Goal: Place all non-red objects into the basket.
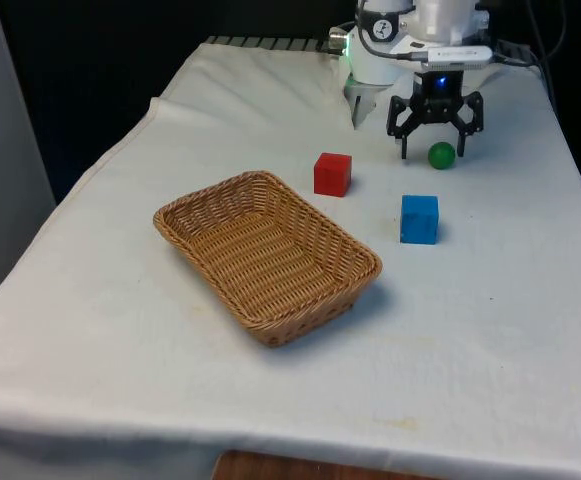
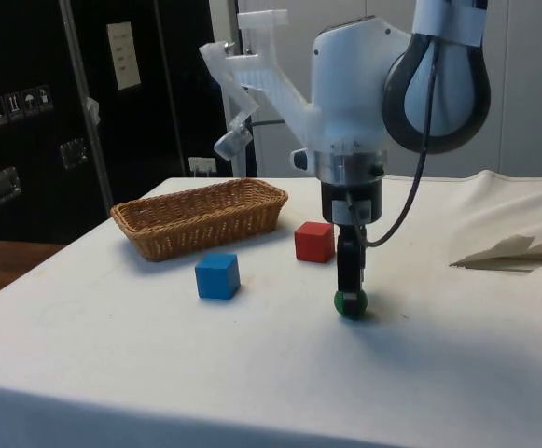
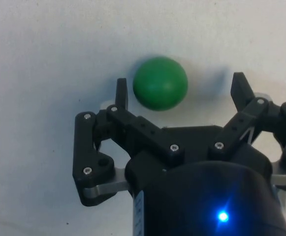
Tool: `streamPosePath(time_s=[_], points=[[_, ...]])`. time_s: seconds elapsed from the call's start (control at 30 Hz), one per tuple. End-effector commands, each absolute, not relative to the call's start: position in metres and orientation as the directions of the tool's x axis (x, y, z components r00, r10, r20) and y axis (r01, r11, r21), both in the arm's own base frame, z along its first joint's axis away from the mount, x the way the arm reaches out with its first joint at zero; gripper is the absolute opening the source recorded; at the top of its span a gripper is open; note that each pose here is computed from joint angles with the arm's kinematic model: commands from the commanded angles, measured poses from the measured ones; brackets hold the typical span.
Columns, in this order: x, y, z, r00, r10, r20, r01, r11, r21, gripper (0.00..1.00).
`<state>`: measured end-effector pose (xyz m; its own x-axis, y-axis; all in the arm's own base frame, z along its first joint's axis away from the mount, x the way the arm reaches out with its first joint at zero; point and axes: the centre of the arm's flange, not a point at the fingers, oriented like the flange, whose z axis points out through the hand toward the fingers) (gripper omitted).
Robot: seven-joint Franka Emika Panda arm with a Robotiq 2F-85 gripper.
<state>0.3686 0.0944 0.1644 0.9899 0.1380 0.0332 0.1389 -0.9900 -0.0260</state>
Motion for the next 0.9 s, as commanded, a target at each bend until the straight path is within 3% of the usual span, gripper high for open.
streamPosePath(time_s=[0.0,0.43,0.87], points=[[0.369,0.096,0.167,0.989,0.141,0.037,0.142,-0.989,-0.034,1.0],[0.369,0.089,0.198,0.987,0.152,0.048,0.154,-0.987,-0.04,1.0],[0.37,0.091,0.191,0.988,0.151,0.04,0.153,-0.987,-0.041,1.0]])
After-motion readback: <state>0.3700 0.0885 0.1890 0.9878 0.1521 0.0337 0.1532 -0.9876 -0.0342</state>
